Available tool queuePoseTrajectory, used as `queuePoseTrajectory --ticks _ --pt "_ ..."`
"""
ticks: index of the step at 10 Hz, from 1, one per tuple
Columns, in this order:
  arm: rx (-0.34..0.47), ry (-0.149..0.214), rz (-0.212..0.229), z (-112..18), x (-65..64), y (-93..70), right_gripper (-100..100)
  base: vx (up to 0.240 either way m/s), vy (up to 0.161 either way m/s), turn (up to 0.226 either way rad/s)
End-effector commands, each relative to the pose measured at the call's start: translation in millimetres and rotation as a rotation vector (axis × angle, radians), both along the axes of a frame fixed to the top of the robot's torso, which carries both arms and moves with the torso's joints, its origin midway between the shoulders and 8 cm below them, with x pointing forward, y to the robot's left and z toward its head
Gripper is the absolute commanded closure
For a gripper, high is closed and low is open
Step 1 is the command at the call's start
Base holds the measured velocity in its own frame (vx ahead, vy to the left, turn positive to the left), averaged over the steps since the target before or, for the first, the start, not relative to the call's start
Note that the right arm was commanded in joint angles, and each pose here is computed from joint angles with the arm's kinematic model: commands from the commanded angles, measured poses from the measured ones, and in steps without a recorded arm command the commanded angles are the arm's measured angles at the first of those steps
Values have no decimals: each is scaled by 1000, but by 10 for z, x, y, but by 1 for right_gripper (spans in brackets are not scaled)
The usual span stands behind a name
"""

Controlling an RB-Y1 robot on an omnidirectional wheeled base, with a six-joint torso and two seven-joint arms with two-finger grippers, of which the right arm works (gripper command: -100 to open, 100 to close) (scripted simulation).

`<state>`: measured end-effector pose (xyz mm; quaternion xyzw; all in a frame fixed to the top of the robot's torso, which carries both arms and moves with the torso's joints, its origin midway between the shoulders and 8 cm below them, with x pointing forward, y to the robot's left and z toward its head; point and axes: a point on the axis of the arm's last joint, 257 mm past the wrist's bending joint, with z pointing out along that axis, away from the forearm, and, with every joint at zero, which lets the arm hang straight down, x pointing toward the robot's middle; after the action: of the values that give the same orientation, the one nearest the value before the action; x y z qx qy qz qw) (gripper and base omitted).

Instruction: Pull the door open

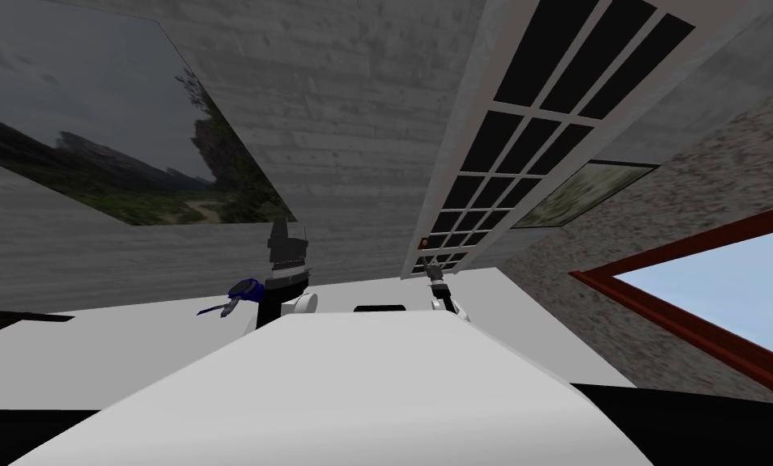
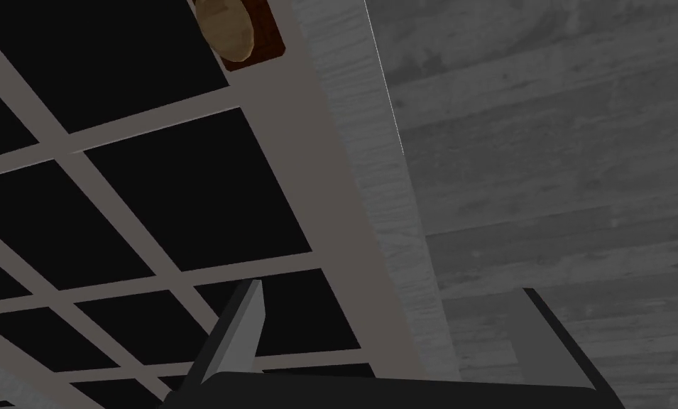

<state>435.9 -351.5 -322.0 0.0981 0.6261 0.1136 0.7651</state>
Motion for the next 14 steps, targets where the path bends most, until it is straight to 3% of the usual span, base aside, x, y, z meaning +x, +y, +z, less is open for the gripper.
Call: queuePoseTrajectory --ticks 1,9,14 --pt "-36 24 -12 -95 -22 -58 -100 54 -96 122" --pt "-191 133 -60 -527 -156 -321 -100 44 -77 103" --pt "-250 175 -76 -674 -223 -424 -100 31 -65 74"
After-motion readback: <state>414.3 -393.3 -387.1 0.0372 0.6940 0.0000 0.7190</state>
